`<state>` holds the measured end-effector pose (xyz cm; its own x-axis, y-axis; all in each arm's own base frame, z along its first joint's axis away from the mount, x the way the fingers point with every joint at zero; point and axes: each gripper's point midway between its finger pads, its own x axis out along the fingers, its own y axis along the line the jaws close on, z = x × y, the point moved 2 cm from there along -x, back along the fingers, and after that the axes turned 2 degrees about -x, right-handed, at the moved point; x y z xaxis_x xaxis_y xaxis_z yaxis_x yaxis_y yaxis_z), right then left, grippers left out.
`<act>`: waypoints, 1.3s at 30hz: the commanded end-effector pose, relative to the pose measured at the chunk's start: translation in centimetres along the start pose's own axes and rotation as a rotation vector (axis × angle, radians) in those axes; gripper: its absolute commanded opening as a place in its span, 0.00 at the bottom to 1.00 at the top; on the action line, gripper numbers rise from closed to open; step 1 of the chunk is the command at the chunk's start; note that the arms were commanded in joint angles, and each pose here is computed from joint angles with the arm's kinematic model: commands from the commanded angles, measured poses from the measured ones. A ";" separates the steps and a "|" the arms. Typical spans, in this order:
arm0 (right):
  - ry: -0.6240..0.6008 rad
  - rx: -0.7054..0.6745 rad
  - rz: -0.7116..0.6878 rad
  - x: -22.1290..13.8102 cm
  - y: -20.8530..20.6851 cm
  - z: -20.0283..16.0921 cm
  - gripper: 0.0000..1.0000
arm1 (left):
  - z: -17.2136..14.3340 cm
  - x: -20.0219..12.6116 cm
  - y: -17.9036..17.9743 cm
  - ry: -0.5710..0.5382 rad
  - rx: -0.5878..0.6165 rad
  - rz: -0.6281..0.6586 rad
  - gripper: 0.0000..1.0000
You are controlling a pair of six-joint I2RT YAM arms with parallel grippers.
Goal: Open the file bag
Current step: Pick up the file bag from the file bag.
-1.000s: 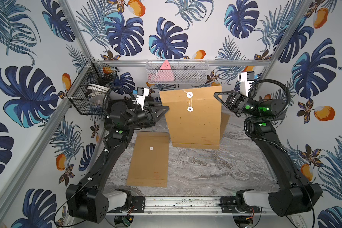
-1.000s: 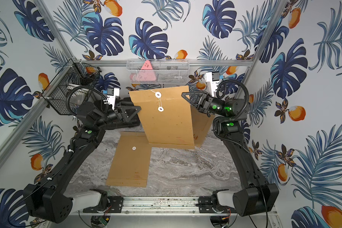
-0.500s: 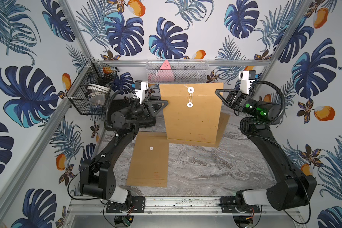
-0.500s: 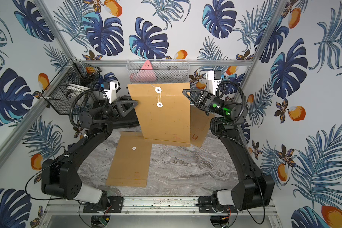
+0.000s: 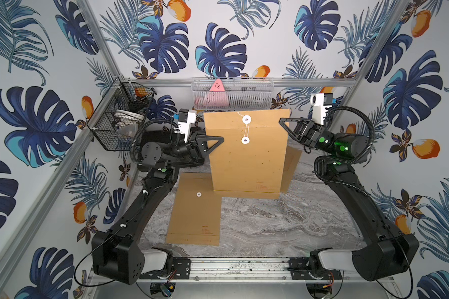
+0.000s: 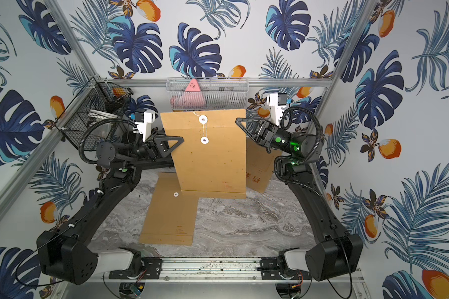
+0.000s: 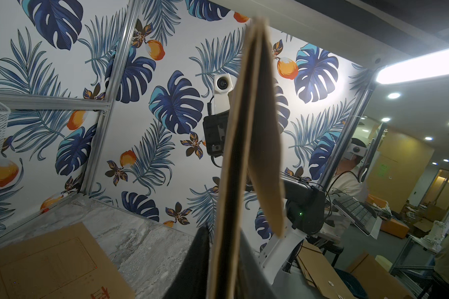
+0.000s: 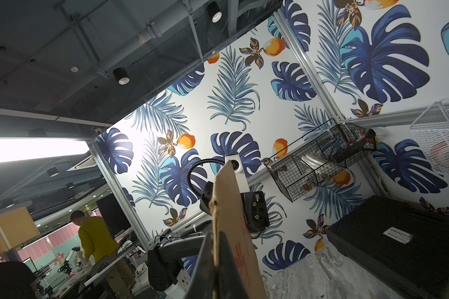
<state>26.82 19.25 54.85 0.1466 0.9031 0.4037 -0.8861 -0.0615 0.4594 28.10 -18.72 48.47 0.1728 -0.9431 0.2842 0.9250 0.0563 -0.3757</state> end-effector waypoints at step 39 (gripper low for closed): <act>0.648 -0.349 -0.526 -3.5 -4.2 -9.4 0.60 | -10.9 0.6 0.8 0.760 0.321 0.424 0.00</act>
<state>26.76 19.60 44.93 0.4672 0.8131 -0.3473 -0.8300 0.5387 0.1445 25.88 -22.54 38.90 0.3807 -0.7750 -0.5045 0.8802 0.4710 -0.0593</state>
